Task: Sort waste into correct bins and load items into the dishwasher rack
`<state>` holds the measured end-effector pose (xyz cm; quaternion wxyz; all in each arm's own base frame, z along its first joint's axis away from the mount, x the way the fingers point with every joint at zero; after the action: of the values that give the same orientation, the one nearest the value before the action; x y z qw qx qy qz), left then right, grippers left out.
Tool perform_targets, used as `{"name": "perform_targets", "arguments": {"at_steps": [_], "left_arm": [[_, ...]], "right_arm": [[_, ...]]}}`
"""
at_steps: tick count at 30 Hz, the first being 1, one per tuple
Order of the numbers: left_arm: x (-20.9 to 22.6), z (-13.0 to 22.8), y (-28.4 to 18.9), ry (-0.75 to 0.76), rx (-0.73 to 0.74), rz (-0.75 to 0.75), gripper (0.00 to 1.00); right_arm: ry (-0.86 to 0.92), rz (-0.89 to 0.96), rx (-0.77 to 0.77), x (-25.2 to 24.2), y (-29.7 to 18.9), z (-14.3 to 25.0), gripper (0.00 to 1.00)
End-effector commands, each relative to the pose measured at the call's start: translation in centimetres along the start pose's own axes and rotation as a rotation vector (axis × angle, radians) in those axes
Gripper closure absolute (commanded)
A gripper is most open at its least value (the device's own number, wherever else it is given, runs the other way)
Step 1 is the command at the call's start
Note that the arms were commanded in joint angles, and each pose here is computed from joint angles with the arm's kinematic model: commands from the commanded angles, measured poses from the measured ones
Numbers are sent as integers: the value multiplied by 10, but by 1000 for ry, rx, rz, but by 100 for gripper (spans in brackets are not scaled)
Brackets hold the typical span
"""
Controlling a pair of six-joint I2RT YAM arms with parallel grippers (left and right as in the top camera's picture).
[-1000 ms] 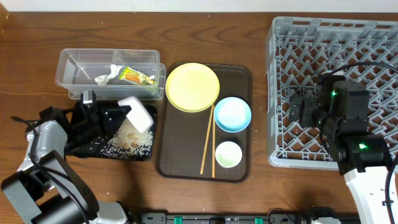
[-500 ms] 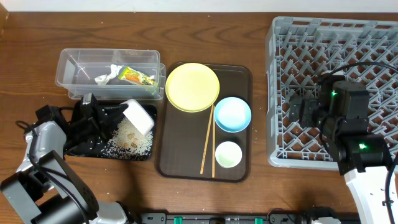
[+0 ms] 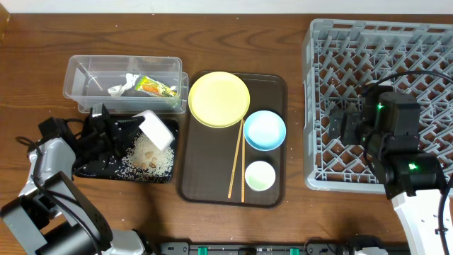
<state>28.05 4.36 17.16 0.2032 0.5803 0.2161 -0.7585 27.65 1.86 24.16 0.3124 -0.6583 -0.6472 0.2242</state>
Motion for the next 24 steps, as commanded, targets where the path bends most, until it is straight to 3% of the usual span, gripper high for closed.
{"name": "perform_targets", "arguments": {"at_steps": [1,11,19,24], "left_arm": [[-8,5,6,144,-1,-97,94],[-28,52,70,615,120,-411,94],[12,92,122,980,258,-819,94],[38,113,144,1128,331,-1001,94]], "right_arm": [[14,2,-28,0,-5,-8,1],[14,-1,-46,0,-5,-12,1],[15,-3,-57,1,-5,-14,1],[15,-3,-59,1,-5,-14,1]]}}
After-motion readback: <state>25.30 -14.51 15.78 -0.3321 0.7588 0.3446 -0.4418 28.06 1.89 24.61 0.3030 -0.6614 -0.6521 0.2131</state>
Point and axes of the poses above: each gripper's point midway between its finger pads, its own y axis out along the fingers, its own x axis along the line the jaws close on, z = x × y, the point moved 5 cm from there along -y, back along the fingers, and after that the axes turned 3 degrees about y, right-handed, at the moved point
